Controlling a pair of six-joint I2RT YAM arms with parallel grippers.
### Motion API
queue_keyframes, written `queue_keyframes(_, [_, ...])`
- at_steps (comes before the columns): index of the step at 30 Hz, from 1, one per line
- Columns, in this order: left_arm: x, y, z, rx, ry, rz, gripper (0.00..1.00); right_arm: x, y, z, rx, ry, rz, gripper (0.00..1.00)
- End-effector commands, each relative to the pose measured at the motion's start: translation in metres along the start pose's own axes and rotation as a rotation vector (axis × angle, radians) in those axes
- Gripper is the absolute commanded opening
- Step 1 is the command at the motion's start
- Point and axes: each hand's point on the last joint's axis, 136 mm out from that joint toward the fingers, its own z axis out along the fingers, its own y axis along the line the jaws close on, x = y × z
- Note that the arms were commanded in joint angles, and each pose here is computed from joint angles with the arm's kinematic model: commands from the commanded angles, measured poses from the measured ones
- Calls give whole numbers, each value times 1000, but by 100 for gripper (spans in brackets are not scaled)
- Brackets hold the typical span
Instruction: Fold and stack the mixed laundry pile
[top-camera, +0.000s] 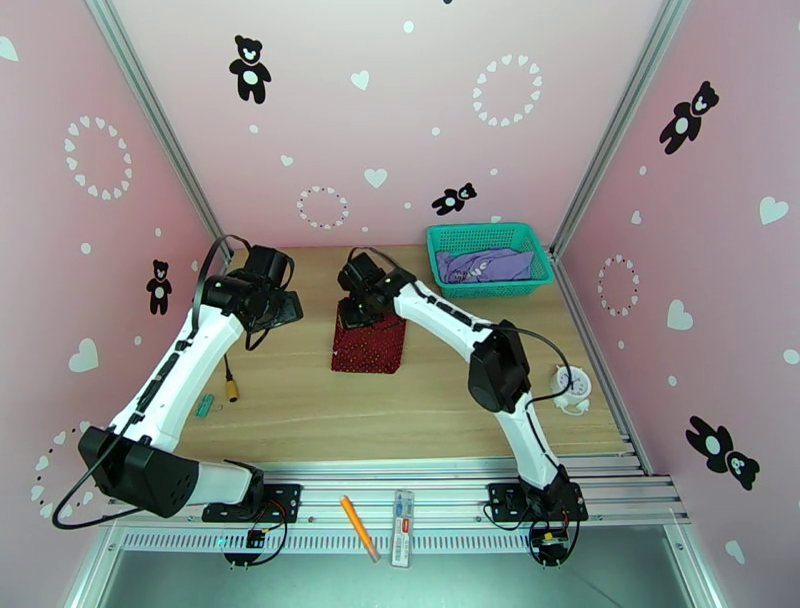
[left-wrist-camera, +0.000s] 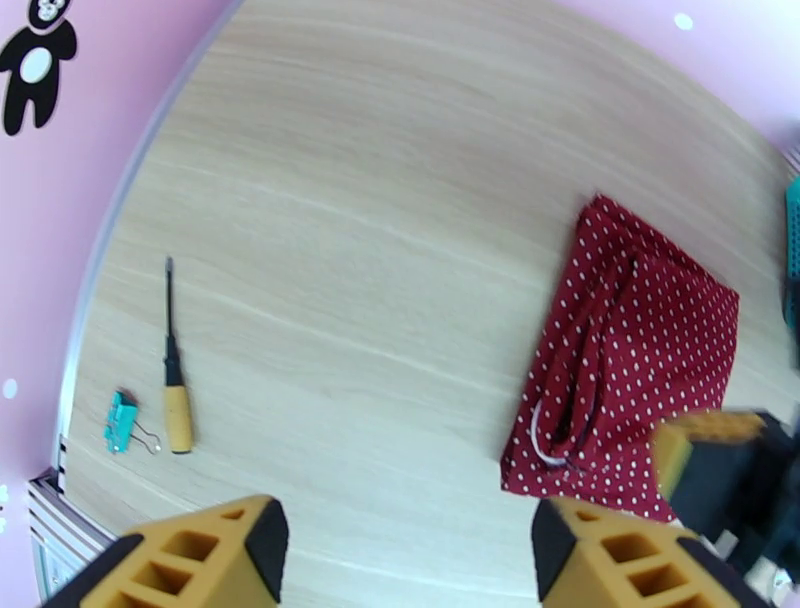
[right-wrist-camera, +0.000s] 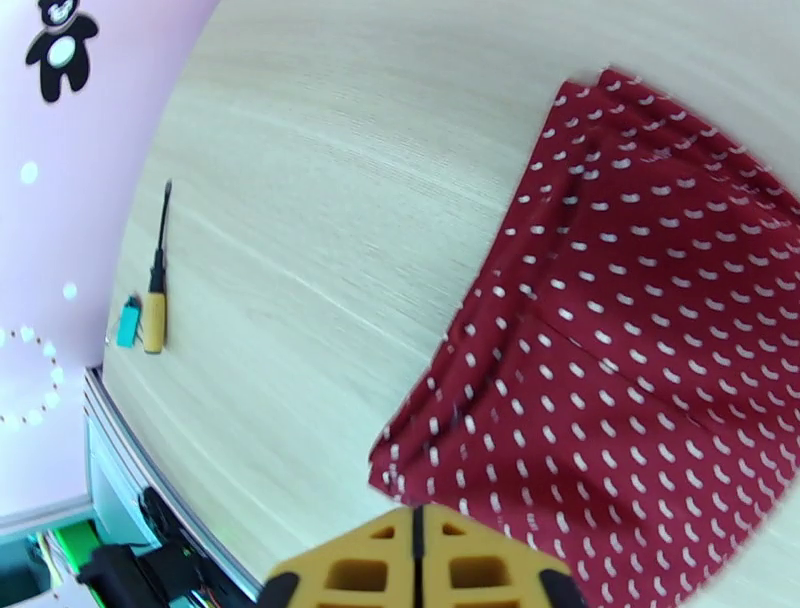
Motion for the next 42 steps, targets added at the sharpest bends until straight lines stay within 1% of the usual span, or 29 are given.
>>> queue_keyframes(1, [8,-10,-9,80,15,-12,70,24,-12,45,-10,89,47,0])
queue_keyframes(4, [14,-18,-12,107,22,1,70,36,-20,62,3,129,66,0])
queue_keyframes(6, [20,-24,-15,122,27,15,70,38,-21,66,1,137,68,0])
queue_keyframes(9, [33,-35,-22,149,39,42,70,25,-13,51,-4,111,34,0])
queue_keyframes(11, [45,-40,-27,164,44,52,73,9,-5,26,-6,71,-3,1])
queue_keyframes(12, [51,-42,-30,170,41,56,75,2,-2,13,-5,51,-17,4])
queue_keyframes(15, [73,-43,-37,190,41,41,80,-19,0,-43,19,-26,-53,18])
queue_keyframes(17, [91,-47,-37,228,51,15,83,-25,-9,-86,73,-78,-67,31])
queue_keyframes(19, [109,-57,-30,280,75,-17,86,-23,-26,-121,139,-123,-66,41])
queue_keyframes(22, [136,-82,-9,370,147,-108,90,-7,-54,-165,208,-184,-42,54])
queue_keyframes(25, [152,-113,16,425,210,-214,93,21,-77,-198,242,-235,-15,68])
queue_keyframes(28, [156,-137,37,406,229,-291,96,52,-98,-217,277,-254,3,78])
queue_keyframes(33, [153,-156,64,379,205,-477,98,94,-114,-237,307,-265,-4,91])
queue_keyframes(37, [159,-166,85,362,229,-602,98,115,-123,-244,321,-268,1,99])
queue_keyframes(42, [160,-164,104,294,209,-678,98,127,-130,-248,333,-268,1,99])
